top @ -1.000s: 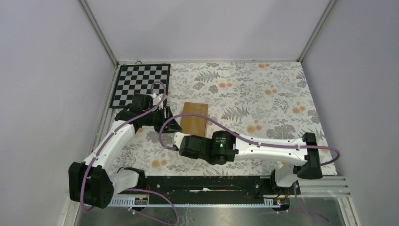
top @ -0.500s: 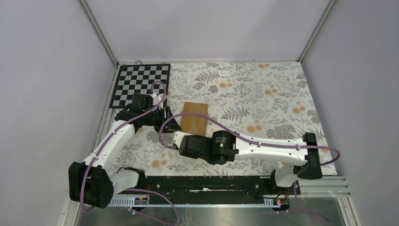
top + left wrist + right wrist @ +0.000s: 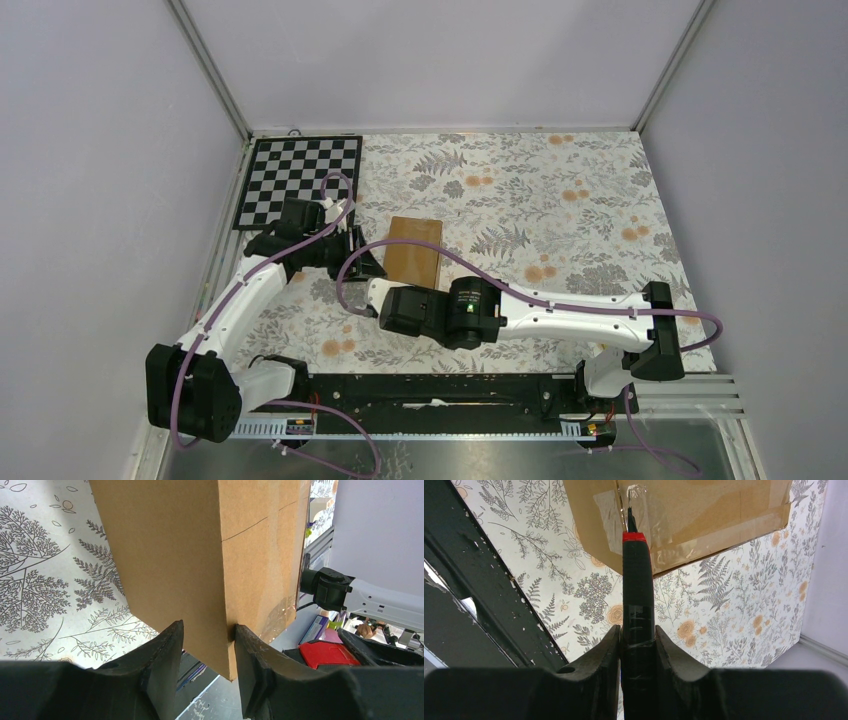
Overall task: Unpack the express box
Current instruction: Cut the express box at the center of the board.
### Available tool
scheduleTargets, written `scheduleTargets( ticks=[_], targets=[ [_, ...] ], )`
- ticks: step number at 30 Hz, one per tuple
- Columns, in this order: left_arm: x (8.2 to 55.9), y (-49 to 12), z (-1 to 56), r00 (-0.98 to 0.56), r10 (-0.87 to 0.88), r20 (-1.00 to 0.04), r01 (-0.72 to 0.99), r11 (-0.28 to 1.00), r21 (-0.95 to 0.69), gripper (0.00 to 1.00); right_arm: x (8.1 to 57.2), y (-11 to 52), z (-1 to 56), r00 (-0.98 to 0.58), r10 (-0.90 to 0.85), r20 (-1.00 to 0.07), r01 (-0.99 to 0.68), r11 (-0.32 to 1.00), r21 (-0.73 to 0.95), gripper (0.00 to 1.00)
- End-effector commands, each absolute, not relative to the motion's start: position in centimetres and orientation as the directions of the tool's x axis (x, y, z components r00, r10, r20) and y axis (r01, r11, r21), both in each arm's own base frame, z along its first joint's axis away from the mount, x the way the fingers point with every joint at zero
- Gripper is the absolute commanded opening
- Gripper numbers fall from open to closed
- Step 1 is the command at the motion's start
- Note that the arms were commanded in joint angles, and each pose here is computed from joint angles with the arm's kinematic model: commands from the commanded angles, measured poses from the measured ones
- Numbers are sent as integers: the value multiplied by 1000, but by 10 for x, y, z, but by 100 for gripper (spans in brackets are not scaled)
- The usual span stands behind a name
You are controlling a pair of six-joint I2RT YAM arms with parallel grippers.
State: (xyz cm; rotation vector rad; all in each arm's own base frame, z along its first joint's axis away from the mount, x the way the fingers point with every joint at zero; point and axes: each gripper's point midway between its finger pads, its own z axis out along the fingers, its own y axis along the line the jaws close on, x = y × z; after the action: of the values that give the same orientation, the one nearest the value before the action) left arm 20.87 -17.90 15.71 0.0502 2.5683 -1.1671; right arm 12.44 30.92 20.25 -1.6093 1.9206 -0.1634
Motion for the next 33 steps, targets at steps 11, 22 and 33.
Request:
scheduleTargets(
  ticks=[11,22,33],
  targets=[
    [213,-165,134,-946,-85,-314,147,749,-646,42,115,317,209,-62,-911,-408,-864,254,-435,0],
    [213,-165,134,-946,-85,-313,146,750,-645,41,121,314,203,-69,-919,-389,-843,262,-470,0],
    [213,-165,134,-946,-84,-313,146,750,-645,41,122,313,203,-68,-922,-382,-839,260,-478,0]
  ],
)
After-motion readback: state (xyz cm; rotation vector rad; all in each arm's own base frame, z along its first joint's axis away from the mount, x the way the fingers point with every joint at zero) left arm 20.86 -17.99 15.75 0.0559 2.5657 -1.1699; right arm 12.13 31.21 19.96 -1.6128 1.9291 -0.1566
